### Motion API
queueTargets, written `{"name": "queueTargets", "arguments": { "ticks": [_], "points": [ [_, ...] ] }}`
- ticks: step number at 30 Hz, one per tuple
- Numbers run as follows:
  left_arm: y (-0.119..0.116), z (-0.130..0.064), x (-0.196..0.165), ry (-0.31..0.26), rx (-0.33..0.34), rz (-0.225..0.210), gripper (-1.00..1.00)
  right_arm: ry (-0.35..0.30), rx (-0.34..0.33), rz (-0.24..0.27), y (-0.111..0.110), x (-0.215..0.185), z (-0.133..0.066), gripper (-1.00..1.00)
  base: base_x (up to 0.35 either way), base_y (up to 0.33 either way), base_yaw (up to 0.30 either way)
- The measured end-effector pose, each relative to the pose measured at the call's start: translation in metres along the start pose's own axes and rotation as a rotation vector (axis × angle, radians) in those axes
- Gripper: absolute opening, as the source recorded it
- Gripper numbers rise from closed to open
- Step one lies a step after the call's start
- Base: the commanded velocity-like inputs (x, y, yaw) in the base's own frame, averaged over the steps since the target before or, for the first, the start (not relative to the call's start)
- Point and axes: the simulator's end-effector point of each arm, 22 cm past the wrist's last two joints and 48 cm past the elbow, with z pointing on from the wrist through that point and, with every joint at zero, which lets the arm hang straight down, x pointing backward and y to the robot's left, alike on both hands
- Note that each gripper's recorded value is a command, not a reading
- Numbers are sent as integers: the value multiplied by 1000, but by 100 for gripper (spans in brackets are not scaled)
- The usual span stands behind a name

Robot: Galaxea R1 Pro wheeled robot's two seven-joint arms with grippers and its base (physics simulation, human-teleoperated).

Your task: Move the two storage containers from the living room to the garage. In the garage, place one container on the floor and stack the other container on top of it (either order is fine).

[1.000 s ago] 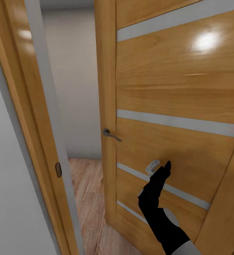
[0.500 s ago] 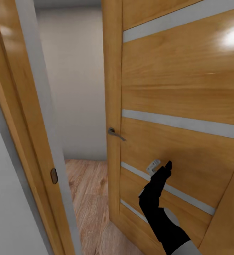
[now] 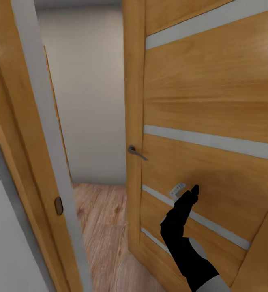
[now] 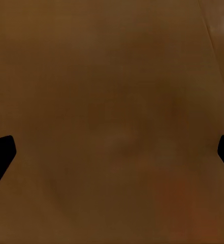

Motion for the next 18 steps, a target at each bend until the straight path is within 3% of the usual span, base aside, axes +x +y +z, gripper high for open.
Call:
{"name": "queueTargets", "arguments": {
  "ticks": [5,18],
  "points": [
    [0,0,0,0,0,1,100,2,0,1,0,0,0,100,149,0,0],
    [0,0,0,0,-1,3,100,7,0,4,-1,3,2,100,19,-3,0]
  ]
}}
